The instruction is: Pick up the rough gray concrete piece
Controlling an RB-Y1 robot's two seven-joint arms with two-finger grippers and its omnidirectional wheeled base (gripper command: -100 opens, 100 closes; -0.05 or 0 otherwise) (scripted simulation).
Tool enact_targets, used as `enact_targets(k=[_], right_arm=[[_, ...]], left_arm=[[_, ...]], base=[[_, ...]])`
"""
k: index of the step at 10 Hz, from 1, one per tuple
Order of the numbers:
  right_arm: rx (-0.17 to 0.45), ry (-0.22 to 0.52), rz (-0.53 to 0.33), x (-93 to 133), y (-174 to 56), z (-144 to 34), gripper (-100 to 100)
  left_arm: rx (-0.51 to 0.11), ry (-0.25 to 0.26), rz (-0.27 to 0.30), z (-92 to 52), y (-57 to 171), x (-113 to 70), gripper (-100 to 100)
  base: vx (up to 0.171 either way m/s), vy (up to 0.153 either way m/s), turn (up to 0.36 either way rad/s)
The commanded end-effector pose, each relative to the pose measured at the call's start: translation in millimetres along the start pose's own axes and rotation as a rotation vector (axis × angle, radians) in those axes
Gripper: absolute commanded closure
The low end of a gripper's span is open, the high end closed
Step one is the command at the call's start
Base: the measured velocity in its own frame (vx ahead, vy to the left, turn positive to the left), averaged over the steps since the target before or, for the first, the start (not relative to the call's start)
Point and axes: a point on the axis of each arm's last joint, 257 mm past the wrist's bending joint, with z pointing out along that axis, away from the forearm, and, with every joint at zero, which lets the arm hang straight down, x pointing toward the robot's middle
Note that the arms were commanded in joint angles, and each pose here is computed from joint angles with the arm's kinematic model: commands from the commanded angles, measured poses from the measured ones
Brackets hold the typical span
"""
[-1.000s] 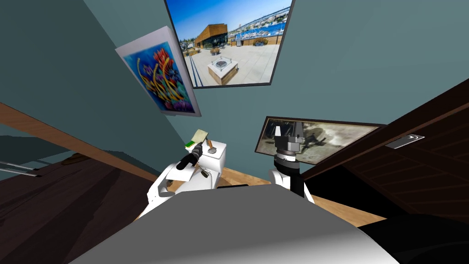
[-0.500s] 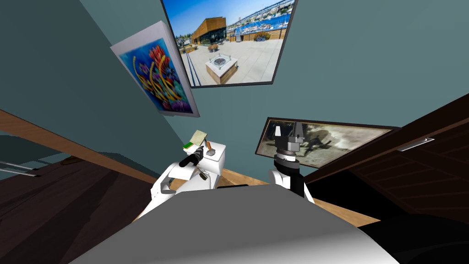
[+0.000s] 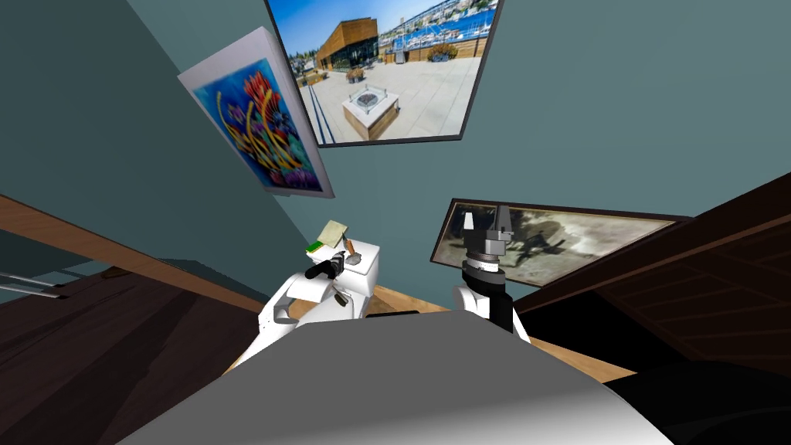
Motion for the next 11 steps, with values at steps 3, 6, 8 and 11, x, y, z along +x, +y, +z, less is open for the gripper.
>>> enact_targets(k=[3,6,8,11], right_arm=[[0.000,0.000,0.000,0.0,0.0,0.0,0],[0.000,0.000,0.000,0.0,0.0,0.0,0],[0.000,0.000,0.000,0.0,0.0,0.0,0],[0.000,0.000,0.000,0.0,0.0,0.0,0]], left_arm=[[-0.003,-0.002,-0.002,5.7,3.1,-1.1,-100],[-0.004,-0.003,-0.004,11.9,5.8,-2.0,-100],[-0.005,-0.003,-0.003,12.5,6.5,-1.9,100],[-0.005,-0.003,-0.004,12.5,6.9,-1.9,100]], base=[[0.012,-0.001,-0.004],[0.033,0.004,-0.013],[-0.003,0.000,0.005],[0.000,0.000,0.000]])
